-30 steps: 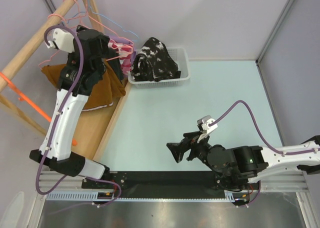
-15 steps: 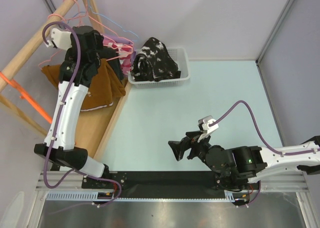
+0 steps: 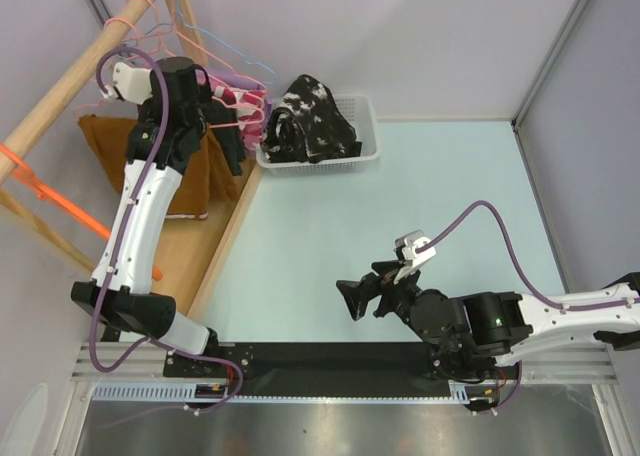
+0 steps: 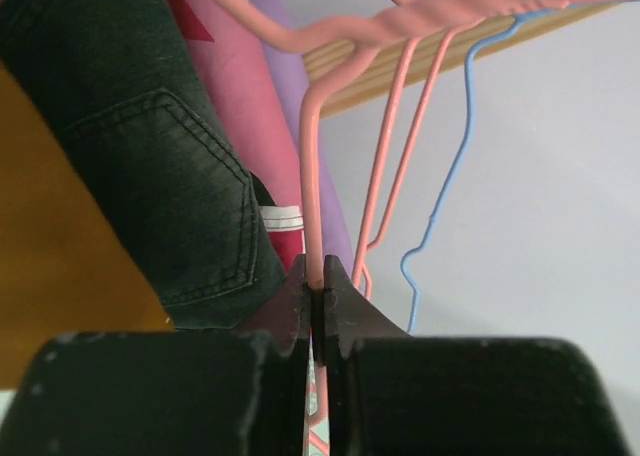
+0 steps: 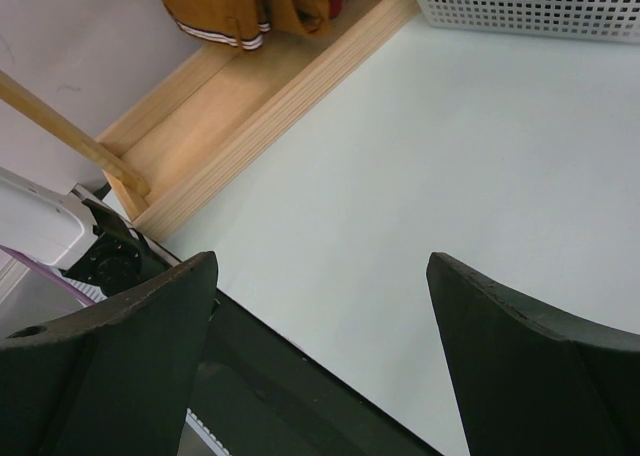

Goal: Remove the trousers from the hanger

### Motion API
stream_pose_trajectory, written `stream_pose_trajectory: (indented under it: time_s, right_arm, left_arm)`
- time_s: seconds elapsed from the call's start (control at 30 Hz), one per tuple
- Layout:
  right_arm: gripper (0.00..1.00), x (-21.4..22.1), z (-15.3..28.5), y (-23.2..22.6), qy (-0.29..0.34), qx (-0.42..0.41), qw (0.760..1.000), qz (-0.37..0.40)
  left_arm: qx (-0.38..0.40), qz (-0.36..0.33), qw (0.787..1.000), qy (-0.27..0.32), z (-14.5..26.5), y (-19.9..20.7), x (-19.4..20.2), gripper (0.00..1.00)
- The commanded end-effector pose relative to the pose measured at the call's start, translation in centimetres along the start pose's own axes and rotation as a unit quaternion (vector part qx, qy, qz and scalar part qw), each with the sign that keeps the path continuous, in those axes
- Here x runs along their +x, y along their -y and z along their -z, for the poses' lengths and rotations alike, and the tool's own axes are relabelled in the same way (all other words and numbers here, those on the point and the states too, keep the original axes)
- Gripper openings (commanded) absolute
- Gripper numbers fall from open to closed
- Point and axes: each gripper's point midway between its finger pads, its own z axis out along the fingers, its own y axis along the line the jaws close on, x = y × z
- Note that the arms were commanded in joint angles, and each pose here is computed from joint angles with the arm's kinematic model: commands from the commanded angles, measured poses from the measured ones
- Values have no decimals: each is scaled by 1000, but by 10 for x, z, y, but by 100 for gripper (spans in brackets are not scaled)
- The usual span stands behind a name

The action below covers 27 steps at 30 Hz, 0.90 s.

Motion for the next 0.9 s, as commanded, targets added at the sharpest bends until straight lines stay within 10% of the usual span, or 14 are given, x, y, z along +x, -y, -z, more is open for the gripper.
stream_pose_trajectory:
  time_s: [0.0,0.5,0.87]
  right_arm:
    - [91,-12,-3,0,22,14,999,-19]
    - [92,-9,-9,-8,17,13,1000,-16]
    - [91,-12,-9,-13,2,14,1000,7]
  left_arm:
    - [51,-2,998,34,21,26,-38,1]
    - [155,-12,981,113,104,77,-107,0]
    - [252,18,967,-10,168,66,-85,0]
